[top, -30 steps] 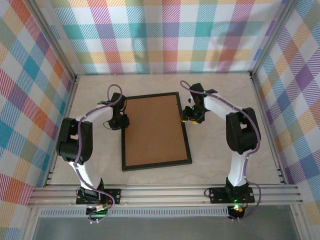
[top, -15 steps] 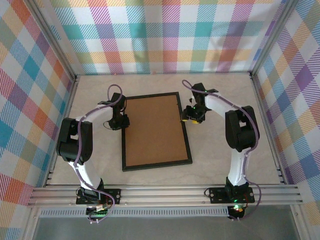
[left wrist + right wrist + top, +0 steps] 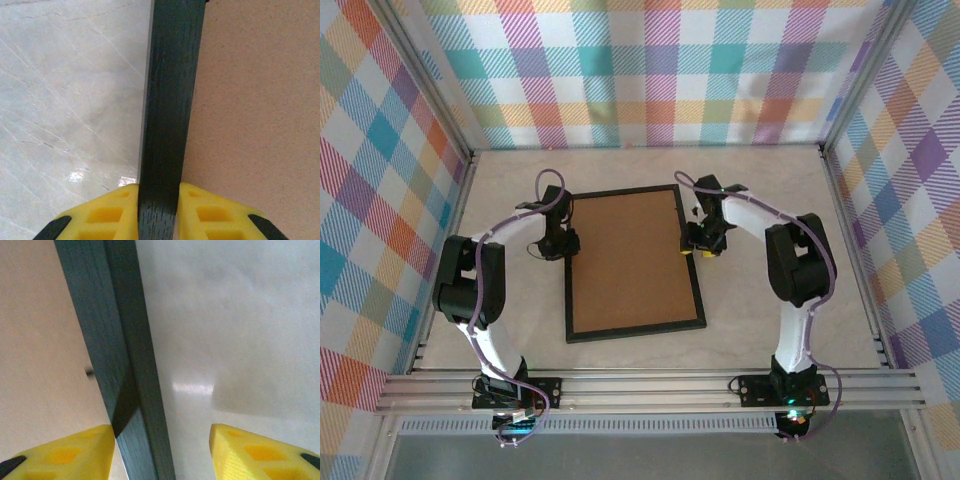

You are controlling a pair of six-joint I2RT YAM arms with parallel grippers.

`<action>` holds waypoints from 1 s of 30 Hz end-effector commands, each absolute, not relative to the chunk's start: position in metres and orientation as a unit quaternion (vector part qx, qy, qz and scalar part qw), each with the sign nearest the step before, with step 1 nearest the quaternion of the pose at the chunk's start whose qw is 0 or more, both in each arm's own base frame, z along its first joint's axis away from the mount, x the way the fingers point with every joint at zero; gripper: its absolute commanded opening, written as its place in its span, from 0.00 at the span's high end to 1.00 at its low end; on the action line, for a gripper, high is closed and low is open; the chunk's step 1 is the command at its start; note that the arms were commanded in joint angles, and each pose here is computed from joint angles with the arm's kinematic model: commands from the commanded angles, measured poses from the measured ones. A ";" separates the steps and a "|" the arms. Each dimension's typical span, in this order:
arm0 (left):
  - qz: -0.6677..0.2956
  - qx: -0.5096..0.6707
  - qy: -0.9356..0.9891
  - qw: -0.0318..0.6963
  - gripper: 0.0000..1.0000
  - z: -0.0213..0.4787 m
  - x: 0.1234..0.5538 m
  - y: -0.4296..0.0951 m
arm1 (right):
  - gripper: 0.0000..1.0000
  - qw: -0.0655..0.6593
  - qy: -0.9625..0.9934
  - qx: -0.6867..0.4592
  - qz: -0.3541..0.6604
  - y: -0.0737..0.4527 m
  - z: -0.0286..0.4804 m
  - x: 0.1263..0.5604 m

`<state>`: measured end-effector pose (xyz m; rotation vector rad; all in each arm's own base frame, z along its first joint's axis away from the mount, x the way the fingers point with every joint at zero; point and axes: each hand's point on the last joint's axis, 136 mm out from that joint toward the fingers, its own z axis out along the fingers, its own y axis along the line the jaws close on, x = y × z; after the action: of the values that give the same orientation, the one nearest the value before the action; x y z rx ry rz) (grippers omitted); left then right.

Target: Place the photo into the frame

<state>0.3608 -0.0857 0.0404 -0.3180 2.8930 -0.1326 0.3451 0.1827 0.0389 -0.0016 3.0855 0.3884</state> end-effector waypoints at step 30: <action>-0.069 -0.107 0.982 0.138 0.78 0.066 0.366 -0.098 | 0.46 -0.017 0.995 -0.042 0.090 0.171 0.037 0.247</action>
<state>0.3600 -0.0872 0.0414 -0.3163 2.8931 -0.1342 0.2444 0.1654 0.0393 -0.1431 3.1566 0.2668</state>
